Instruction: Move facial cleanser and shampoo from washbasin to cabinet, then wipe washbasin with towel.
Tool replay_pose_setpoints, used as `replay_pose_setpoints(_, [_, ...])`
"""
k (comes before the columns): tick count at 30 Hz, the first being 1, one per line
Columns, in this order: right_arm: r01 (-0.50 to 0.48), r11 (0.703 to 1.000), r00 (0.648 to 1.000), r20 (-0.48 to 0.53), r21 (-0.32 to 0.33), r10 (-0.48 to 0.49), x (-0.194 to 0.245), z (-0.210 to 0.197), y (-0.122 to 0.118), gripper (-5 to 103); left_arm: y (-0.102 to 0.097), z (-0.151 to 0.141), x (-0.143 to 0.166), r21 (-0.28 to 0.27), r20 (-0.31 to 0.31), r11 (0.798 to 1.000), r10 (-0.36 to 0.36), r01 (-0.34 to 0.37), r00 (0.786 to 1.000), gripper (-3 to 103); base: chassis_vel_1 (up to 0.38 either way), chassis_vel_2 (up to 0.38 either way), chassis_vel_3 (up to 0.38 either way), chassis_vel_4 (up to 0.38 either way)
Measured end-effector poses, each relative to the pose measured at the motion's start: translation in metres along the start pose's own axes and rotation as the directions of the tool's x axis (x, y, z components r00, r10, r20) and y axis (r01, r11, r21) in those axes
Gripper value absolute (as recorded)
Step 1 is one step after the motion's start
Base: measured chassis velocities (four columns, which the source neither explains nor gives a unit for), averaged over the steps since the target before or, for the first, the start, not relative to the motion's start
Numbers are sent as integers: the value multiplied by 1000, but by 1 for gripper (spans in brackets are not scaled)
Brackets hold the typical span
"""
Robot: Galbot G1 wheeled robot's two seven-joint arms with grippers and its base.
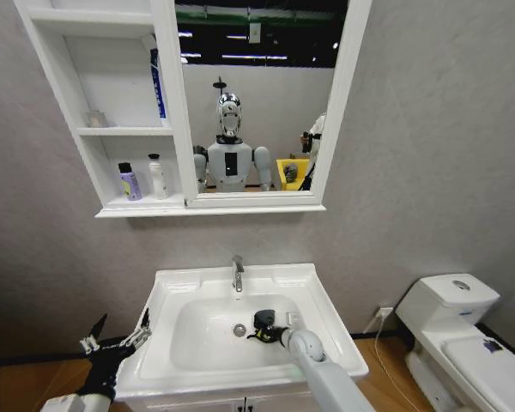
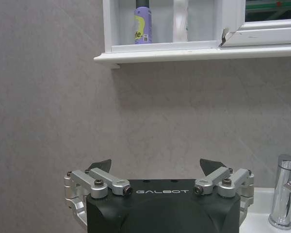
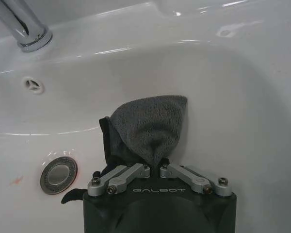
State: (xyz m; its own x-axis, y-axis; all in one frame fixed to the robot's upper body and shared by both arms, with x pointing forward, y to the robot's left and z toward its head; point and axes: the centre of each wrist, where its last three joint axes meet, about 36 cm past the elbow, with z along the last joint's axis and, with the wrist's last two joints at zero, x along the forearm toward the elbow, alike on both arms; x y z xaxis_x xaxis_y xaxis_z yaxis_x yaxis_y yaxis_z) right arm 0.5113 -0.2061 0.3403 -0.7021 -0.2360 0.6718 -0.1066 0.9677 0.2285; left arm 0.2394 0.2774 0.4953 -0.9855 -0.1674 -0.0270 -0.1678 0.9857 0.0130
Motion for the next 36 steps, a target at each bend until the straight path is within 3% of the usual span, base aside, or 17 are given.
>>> replay_pose_setpoints(7, [-46,999,996,83,24,43,25,-16,-16,4,0,0,0,0,0,1000,0,0,1000,100,0,0,0,0])
replay_pose_setpoints(9, [-77,995,985,161,71,65,46,-27,-20,4,0,0,0,0,0,1000,0,0,1000,100,0,0,0,0])
replay_pose_setpoints(15, [-120,983,962,262,139,80,79,-43,-24,4,0,0,0,0,0,1000,0,0,1000,100,0,0,0,0])
replay_pose_setpoints(20, [-235,949,916,375,212,143,110,-65,-53,4,0,0,0,0,0,1000,0,0,1000,100,0,0,0,0])
replay_pose_setpoints(23, [-267,940,898,409,211,164,107,-74,-75,4,0,0,0,0,0,1000,0,0,1000,100,0,0,0,0])
replay_pose_setpoints(27, [-213,950,877,473,228,83,80,-82,-121,4,0,0,0,0,0,1000,0,0,1000,100,0,0,0,0])
replay_pose_setpoints(32, [-155,959,870,493,237,18,61,-88,-130,2,0,0,0,0,0,1000,0,0,1000,100,0,0,0,0])
replay_pose_setpoints(36, [-120,970,883,470,210,7,47,-86,-118,18,0,0,0,0,0,1000,0,0,1000,100,0,0,0,0])
